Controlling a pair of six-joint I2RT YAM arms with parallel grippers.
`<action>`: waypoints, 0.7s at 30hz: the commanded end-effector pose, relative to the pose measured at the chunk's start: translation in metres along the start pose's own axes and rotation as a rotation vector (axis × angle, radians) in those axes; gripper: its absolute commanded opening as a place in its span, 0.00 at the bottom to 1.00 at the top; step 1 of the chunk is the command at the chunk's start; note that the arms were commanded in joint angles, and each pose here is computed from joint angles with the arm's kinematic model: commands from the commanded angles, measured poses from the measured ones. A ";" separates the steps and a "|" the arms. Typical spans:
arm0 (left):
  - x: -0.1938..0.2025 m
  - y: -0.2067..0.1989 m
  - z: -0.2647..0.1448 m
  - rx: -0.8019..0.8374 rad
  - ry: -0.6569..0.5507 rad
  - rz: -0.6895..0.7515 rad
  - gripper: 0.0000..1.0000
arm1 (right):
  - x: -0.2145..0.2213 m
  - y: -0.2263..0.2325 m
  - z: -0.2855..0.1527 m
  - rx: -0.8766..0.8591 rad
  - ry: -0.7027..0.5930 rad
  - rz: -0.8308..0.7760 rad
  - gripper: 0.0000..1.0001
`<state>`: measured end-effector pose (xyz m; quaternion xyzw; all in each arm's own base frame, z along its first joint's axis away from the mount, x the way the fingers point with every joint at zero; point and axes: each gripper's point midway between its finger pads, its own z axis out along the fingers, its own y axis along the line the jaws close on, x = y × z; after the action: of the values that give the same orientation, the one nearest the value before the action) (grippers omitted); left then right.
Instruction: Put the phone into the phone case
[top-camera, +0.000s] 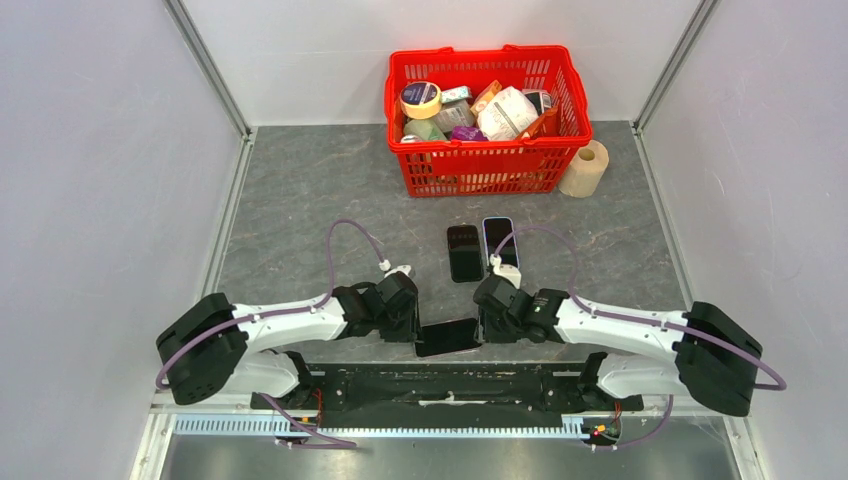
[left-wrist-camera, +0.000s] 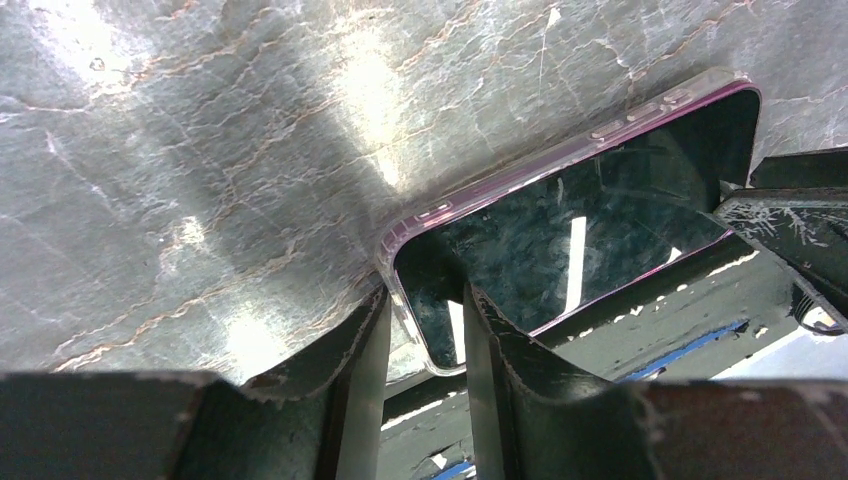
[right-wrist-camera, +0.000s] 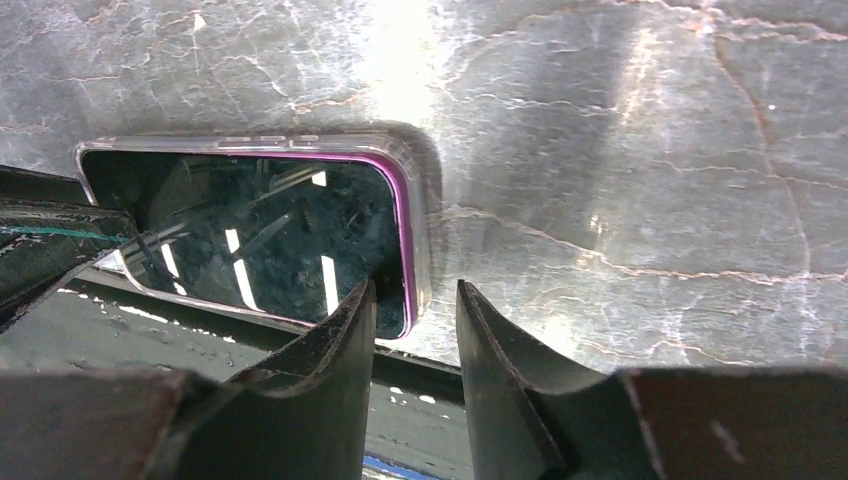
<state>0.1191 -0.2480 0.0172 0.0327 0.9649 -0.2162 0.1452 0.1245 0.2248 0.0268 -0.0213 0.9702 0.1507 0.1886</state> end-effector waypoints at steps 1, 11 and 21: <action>0.010 0.032 0.010 -0.131 0.012 -0.004 0.39 | 0.008 -0.013 -0.006 0.002 0.037 0.040 0.40; 0.007 0.027 0.011 -0.128 0.015 0.003 0.39 | 0.019 0.001 -0.006 -0.081 0.095 0.084 0.25; 0.006 0.026 0.012 -0.128 0.018 0.008 0.38 | 0.027 -0.002 0.005 -0.068 0.122 0.113 0.08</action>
<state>0.1216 -0.2518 0.0166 0.0323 0.9668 -0.2105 0.1411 0.1124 0.2252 0.0276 0.0107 0.9694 0.1958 0.1480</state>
